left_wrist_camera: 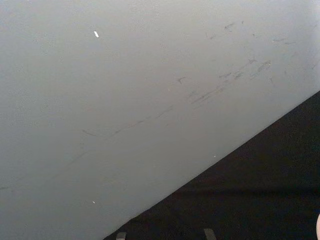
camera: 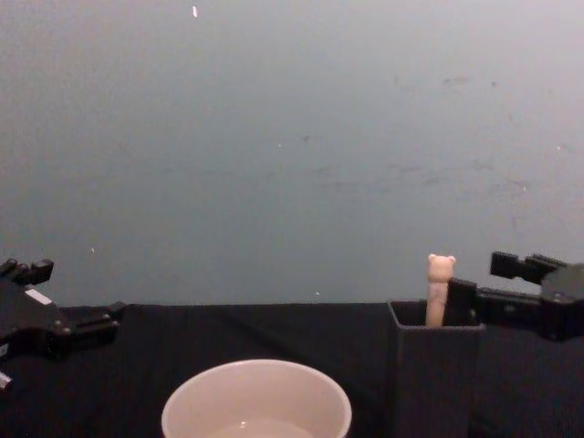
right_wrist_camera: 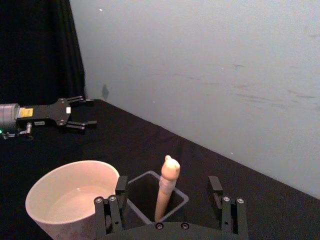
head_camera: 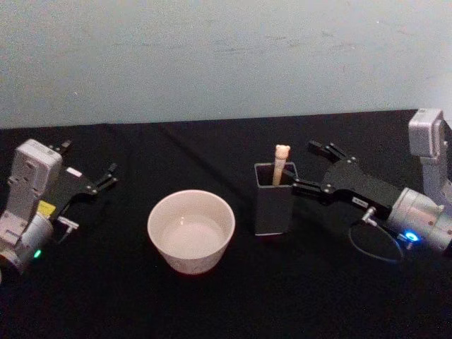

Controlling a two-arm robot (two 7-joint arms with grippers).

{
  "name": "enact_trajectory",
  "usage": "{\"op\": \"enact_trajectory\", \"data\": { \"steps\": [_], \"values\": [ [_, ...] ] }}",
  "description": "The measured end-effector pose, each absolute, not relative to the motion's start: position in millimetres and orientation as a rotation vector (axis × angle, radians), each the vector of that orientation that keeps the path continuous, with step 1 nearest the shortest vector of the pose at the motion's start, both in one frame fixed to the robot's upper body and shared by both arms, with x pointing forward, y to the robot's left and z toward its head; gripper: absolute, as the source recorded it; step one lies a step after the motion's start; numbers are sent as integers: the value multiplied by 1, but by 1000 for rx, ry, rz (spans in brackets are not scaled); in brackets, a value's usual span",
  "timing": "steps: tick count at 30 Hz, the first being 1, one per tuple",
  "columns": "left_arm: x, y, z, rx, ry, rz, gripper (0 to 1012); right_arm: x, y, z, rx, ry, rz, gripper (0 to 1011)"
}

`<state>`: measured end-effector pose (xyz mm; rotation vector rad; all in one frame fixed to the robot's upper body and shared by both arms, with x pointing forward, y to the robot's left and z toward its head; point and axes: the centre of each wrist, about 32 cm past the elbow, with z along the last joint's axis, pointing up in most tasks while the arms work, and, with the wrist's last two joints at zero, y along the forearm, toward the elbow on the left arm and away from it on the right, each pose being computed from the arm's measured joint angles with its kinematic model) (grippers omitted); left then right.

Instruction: Pick up the stirring spoon with one hand, stir inside the cup, then place it back in its original position.

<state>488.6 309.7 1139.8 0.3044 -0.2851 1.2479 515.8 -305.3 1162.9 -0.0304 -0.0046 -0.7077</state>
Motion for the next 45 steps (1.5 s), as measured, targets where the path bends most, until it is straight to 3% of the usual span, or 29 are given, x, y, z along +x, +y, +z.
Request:
{"op": "enact_trajectory", "data": {
  "steps": [19, 45],
  "values": [
    [489, 310, 1140, 304, -285, 1248, 1001, 549, -286, 1159, -25, 10, -637, 1000],
    [489, 310, 1140, 304, -285, 1248, 1001, 552, -277, 1161, -69, -6, -640, 1000]
  ]
}}
